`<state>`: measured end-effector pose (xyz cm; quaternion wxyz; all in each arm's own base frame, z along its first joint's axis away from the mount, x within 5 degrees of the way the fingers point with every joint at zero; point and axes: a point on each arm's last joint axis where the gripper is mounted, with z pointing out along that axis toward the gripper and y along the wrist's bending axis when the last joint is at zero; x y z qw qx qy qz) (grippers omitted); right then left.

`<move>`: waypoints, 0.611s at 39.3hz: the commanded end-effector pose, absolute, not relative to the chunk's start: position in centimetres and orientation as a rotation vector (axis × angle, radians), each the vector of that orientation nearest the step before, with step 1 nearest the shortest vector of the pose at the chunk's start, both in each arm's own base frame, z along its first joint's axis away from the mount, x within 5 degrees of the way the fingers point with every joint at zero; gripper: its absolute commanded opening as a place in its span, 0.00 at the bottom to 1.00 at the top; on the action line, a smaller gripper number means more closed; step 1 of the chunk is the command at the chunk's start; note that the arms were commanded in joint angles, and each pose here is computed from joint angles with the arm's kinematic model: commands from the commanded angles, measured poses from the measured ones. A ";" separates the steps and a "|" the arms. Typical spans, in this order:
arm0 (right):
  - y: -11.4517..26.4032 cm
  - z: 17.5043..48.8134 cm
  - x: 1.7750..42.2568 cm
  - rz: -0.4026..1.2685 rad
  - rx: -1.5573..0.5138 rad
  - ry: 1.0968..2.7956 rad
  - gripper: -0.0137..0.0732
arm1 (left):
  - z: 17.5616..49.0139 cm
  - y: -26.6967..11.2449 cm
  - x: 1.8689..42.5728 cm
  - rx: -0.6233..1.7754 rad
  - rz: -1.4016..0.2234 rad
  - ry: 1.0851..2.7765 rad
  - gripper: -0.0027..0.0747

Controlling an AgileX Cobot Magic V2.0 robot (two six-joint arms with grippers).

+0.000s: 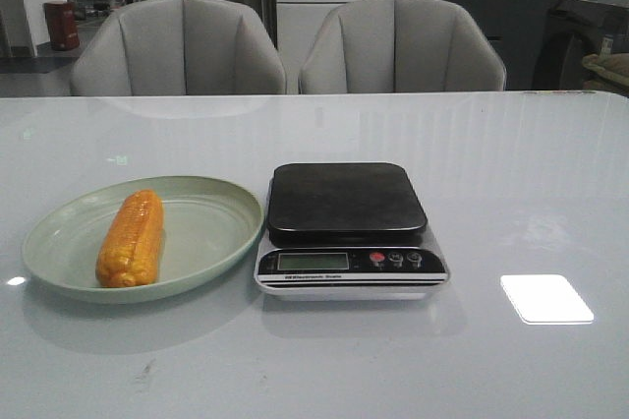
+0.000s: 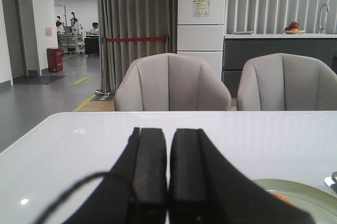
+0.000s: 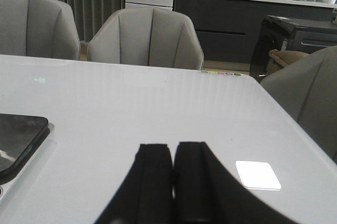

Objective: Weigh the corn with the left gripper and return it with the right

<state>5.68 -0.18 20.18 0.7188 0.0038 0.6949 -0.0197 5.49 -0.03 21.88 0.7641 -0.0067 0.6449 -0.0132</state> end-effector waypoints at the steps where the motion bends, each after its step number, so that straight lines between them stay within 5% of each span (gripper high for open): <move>1: -0.2 20.6 5.5 -0.045 0.023 1.454 0.34 | 21.7 0.0 5.3 -0.015 -0.028 1.332 0.18; 24: -0.2 20.6 5.5 -0.041 0.027 1.451 0.34 | 21.7 0.0 5.4 -0.015 -0.028 1.334 0.18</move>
